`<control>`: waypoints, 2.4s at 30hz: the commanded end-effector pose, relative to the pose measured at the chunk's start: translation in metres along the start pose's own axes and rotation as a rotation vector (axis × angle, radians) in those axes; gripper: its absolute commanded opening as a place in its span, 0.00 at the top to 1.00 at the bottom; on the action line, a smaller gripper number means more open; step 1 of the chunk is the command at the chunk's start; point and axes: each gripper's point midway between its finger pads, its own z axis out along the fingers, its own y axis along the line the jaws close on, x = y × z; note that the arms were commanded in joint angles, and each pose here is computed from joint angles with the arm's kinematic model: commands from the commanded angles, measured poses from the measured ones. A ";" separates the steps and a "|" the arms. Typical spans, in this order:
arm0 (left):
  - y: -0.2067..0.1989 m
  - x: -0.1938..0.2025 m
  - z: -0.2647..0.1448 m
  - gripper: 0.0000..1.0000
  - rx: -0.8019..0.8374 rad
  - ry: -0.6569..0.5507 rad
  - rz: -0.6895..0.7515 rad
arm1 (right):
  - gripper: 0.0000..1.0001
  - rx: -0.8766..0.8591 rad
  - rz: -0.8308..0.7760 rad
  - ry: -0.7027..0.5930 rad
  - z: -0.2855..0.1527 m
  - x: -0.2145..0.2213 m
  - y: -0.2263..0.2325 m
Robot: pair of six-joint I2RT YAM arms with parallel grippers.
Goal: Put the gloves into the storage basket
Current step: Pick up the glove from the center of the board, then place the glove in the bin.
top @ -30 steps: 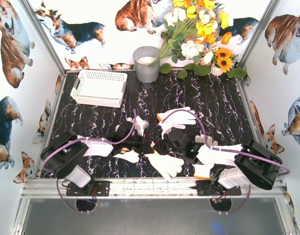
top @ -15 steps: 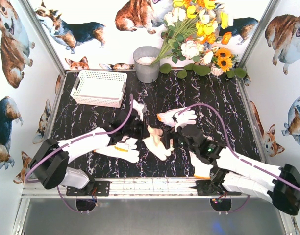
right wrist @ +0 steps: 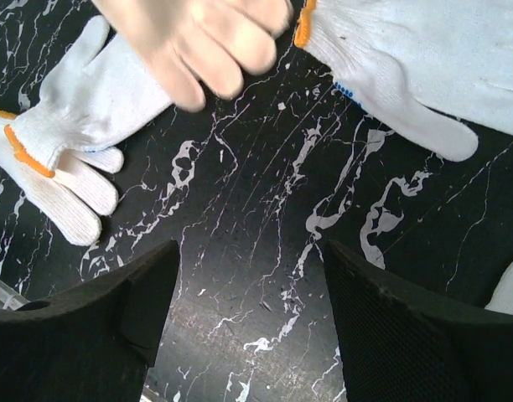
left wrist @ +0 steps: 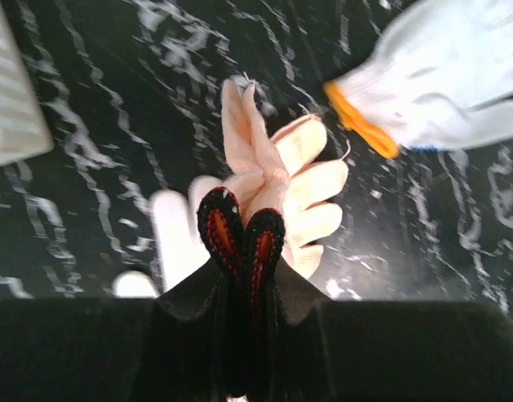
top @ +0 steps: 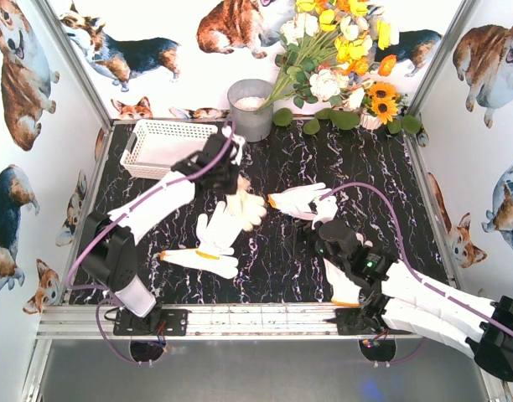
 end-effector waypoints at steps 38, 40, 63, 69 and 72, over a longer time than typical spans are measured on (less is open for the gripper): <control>0.181 -0.154 0.007 1.00 -0.322 -0.063 0.217 | 0.29 -0.097 0.077 0.045 0.030 0.006 0.029; 0.191 -0.156 0.006 1.00 -0.322 -0.070 0.202 | 0.28 -0.096 0.069 0.052 0.031 0.005 0.030; 0.276 -0.108 0.075 1.00 -0.305 -0.040 0.078 | 0.29 -0.110 0.077 0.066 0.038 0.004 0.036; 0.298 -0.094 0.093 1.00 -0.337 -0.022 0.059 | 0.29 -0.107 0.067 0.072 0.034 0.000 0.036; 0.309 -0.085 0.097 1.00 -0.366 -0.003 0.050 | 0.29 -0.099 0.066 0.073 0.032 0.001 0.035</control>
